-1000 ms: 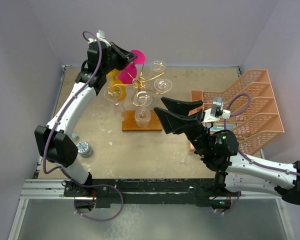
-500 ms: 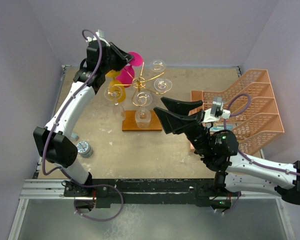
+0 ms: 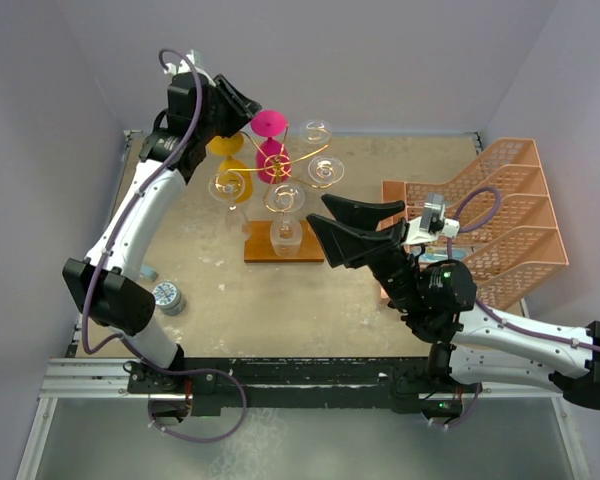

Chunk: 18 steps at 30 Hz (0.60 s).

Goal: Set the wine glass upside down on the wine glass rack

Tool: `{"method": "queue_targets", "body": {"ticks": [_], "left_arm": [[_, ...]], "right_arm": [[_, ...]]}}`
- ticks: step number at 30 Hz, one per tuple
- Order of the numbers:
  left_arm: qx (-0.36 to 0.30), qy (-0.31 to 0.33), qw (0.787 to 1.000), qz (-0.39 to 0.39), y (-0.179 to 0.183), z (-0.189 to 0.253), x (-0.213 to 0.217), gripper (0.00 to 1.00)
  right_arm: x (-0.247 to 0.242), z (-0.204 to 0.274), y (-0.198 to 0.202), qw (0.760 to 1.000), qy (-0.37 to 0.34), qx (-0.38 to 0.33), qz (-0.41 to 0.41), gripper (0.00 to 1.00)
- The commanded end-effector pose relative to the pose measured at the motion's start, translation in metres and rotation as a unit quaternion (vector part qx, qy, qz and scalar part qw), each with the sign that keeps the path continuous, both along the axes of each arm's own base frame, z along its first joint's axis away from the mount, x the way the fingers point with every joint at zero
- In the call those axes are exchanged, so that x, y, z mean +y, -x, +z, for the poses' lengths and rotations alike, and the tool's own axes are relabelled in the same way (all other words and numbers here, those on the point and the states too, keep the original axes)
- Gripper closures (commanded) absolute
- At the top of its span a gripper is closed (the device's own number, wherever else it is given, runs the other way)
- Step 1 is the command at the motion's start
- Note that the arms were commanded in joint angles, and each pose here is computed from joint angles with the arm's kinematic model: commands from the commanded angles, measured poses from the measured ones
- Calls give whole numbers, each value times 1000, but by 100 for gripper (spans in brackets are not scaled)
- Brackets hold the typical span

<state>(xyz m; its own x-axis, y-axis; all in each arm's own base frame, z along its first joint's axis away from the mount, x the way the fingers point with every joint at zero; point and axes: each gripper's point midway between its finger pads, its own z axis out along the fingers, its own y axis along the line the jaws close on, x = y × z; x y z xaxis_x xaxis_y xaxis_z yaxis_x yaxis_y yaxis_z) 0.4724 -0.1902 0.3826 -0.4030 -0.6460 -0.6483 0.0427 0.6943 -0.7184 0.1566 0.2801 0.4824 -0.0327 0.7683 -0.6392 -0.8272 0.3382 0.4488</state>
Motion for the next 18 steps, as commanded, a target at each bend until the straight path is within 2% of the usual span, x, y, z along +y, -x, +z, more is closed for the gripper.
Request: {"method": "queue_targets", "body": {"ticks": [1, 5, 11, 18], "left_arm": [[-54, -28, 998, 22, 11, 44, 18, 62], [-61, -51, 996, 38, 13, 53, 28, 58], [-93, -85, 989, 75, 29, 82, 53, 49], [-138, -132, 980, 58, 81, 115, 71, 46]], "right_arm": [[-8, 15, -3, 1000, -26, 8, -9, 33], [-6, 12, -5, 999, -24, 20, -10, 33], [11, -8, -23, 995, 6, 101, -17, 33], [1, -13, -36, 983, 10, 179, -43, 33]]}}
